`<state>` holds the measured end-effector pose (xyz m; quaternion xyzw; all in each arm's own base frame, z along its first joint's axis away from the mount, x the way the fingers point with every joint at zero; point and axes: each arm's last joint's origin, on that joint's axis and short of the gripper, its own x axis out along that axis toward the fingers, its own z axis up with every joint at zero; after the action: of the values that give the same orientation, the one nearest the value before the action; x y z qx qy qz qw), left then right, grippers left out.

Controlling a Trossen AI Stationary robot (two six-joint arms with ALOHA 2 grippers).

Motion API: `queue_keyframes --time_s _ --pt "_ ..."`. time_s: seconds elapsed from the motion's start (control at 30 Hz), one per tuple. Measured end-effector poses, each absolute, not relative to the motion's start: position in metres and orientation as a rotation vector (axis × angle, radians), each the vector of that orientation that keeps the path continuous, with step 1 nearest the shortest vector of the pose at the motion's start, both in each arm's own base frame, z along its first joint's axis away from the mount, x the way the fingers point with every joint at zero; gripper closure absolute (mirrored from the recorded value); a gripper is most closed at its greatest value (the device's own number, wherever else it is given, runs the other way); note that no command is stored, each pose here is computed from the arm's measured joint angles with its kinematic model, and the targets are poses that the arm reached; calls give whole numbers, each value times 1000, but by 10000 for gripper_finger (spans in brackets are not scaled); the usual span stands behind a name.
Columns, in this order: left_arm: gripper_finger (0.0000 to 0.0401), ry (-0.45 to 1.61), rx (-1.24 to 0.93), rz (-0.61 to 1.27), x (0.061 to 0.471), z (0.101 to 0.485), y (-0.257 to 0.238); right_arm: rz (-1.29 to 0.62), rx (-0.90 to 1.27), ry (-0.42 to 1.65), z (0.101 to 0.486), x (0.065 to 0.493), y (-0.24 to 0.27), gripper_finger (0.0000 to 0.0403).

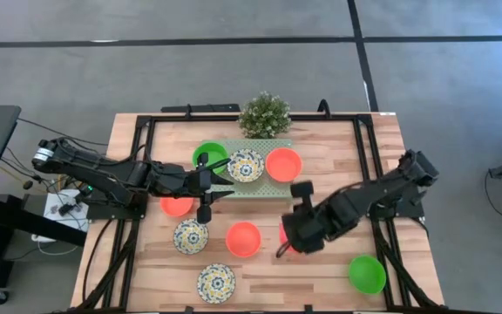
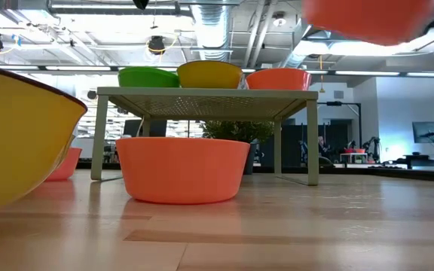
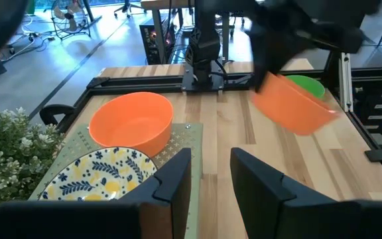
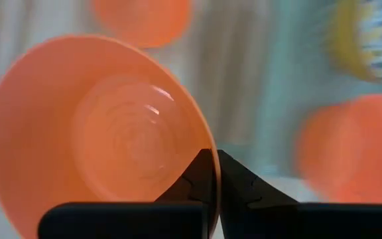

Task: Pick & Place Mini bowls
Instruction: Stack the orange bowl on the orange bowl on the shelf

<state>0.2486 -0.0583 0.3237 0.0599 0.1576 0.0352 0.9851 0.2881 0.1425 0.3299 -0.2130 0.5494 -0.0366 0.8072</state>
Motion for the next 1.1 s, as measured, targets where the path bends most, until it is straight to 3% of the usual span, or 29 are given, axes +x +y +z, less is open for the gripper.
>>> queue_keyframes --time_s 0.37,0.6,0.77,0.93,1.1 --pt "293 318 118 71 249 324 -58 -179 -511 1254 354 297 80 400" --pt "293 318 118 71 249 324 -58 -249 -502 1118 393 274 39 400" --pt "293 314 116 71 249 324 -58 -409 -344 986 415 265 -4 400" --pt "293 313 116 71 249 324 -58 -629 -97 985 412 262 -44 400" --pt "293 313 116 71 249 324 -58 -523 50 1058 398 272 -62 400"
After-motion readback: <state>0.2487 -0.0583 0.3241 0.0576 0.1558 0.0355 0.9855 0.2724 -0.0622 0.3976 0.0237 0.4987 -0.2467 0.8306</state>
